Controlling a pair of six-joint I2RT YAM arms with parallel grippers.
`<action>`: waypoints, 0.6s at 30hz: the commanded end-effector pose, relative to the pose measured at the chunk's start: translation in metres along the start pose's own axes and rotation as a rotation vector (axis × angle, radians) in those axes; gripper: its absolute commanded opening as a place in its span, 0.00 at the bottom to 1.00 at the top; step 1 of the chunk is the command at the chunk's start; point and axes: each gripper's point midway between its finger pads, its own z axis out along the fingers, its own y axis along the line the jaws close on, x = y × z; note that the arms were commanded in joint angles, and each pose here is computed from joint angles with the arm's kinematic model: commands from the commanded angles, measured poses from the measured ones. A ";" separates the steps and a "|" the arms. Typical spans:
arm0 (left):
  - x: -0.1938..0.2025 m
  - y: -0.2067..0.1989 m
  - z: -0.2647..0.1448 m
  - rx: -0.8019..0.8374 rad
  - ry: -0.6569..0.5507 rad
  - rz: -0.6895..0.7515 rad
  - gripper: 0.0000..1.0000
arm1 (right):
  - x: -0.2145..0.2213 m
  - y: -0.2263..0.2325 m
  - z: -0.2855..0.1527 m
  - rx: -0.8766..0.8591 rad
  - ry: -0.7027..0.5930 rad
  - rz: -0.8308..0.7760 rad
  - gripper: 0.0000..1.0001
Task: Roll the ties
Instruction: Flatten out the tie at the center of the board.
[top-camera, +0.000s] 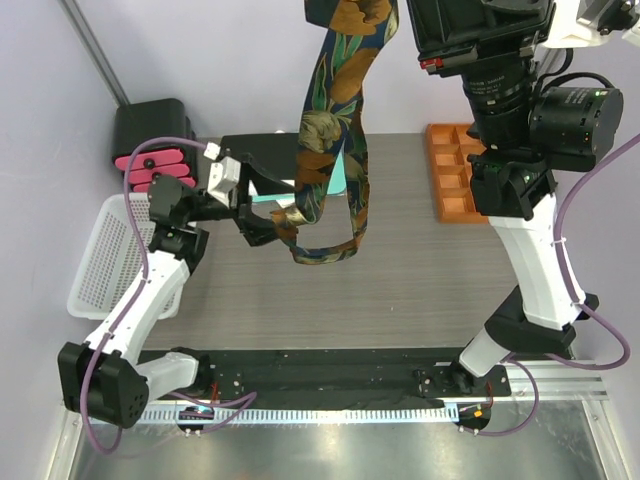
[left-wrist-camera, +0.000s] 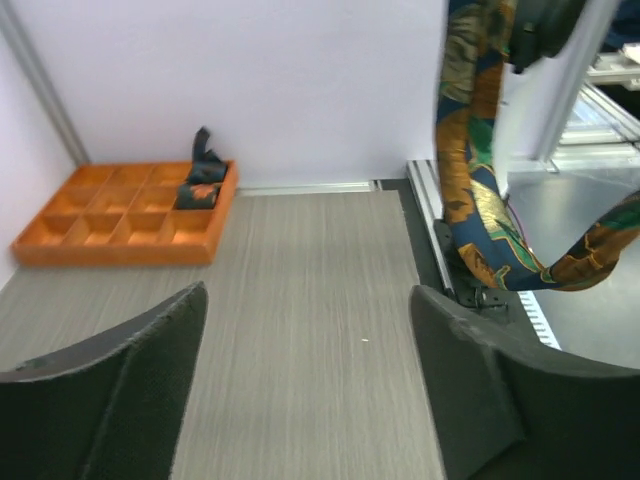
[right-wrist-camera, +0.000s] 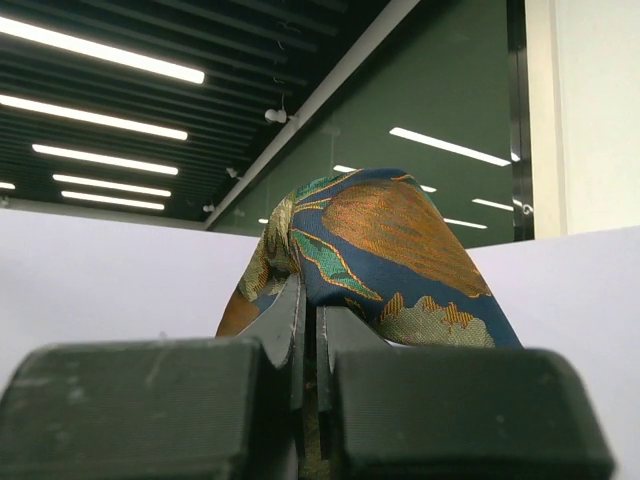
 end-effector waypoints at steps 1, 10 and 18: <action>-0.025 -0.037 0.009 0.141 -0.023 0.134 0.77 | -0.025 0.008 0.007 -0.023 -0.102 0.061 0.01; -0.043 -0.096 0.030 0.329 -0.085 0.333 0.72 | -0.038 0.007 0.012 -0.013 -0.164 0.100 0.01; -0.031 -0.115 0.040 0.433 -0.094 0.354 0.70 | -0.043 0.005 0.014 -0.004 -0.192 0.103 0.01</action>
